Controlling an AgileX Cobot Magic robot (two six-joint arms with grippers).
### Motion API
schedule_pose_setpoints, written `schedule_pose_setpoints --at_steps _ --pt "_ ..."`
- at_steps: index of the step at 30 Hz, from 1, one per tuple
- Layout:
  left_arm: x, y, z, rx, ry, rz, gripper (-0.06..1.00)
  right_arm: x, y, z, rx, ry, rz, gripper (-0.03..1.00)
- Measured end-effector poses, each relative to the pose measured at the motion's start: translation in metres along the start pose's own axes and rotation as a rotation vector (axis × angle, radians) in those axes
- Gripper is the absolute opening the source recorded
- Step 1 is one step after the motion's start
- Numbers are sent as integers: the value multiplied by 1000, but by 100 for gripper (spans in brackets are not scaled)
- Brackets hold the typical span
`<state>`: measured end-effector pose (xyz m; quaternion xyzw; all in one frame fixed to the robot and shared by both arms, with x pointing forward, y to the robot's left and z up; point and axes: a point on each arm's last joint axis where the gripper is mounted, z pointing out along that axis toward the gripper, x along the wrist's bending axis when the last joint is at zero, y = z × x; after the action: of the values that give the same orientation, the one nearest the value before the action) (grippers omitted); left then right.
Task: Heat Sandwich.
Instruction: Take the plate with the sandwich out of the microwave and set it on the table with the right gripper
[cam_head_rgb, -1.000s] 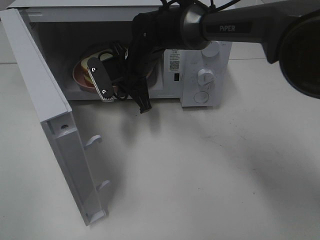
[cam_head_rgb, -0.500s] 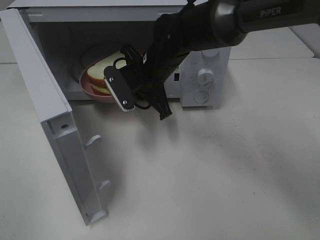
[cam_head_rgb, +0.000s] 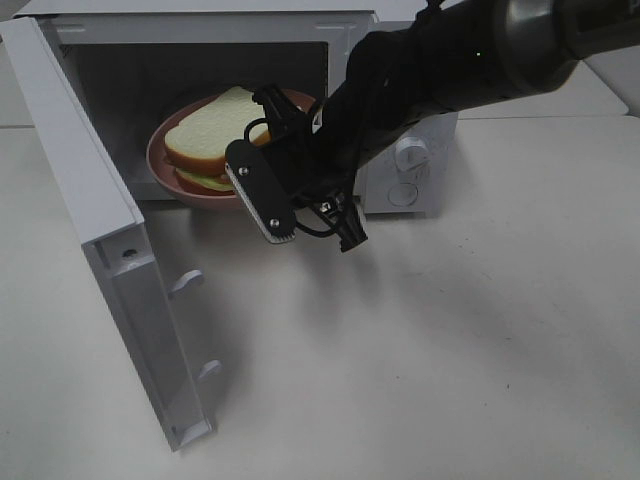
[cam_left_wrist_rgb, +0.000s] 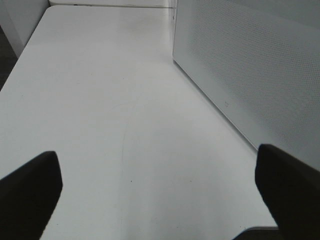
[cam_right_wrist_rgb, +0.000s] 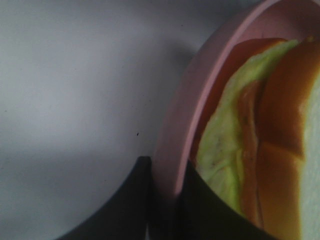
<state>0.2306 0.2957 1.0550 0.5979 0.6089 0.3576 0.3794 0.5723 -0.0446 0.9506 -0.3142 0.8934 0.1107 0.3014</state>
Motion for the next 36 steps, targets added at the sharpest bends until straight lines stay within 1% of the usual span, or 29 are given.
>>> schedule_pose_setpoints --at_steps 13,24,28,34,36 --pt "0 0 0 0 0 0 97 25 12 -32 -21 -36 5 8" --pt "0 0 0 0 0 0 97 41 23 -49 -39 -37 13 8" --pt "0 0 0 0 0 0 97 57 23 -58 -36 -25 13 8" --pt "0 0 0 0 0 0 97 70 22 -70 -32 -43 14 8" --pt "0 0 0 0 0 0 97 80 22 -76 -32 -36 14 8"
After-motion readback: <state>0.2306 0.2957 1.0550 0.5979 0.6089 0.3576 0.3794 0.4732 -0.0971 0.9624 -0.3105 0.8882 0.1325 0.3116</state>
